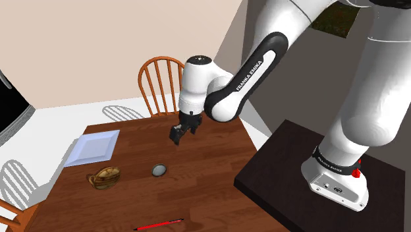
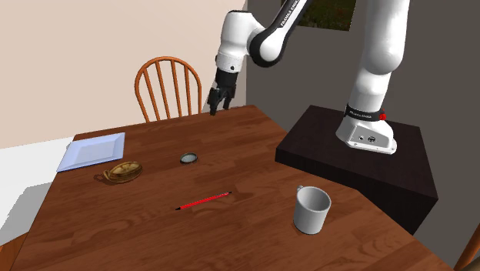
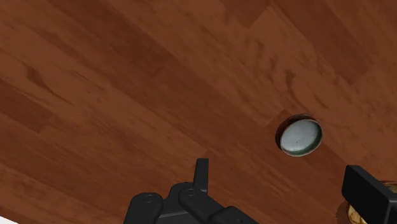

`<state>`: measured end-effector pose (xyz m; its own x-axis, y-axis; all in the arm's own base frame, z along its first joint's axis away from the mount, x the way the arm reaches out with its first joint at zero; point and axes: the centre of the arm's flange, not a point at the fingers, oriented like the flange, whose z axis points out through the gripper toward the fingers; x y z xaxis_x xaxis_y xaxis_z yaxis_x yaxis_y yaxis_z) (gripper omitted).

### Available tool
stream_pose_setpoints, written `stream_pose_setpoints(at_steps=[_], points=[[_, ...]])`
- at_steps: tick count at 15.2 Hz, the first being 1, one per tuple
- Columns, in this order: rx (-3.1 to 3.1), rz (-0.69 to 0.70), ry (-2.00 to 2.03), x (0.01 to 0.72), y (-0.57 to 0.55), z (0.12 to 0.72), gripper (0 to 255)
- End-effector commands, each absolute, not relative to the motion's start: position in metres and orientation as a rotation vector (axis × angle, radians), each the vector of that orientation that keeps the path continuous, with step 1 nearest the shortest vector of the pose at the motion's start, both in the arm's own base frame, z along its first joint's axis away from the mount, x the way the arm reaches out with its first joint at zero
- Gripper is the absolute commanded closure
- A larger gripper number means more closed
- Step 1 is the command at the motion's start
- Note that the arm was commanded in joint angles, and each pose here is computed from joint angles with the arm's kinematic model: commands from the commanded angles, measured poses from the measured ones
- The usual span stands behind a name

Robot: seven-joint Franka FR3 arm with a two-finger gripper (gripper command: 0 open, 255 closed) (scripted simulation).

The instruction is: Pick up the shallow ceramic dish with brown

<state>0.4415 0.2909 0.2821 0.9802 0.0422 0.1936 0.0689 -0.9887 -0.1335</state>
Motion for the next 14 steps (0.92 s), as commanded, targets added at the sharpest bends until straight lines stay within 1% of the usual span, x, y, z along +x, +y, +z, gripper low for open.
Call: stream_pose_setpoints(at_steps=[1, 14], points=[[-2.982, -0.301, -0.077, 0.453, 0.307, 0.264, 0], [-2.949, -0.375, -0.024, 0.524, 0.405, 0.148, 0]])
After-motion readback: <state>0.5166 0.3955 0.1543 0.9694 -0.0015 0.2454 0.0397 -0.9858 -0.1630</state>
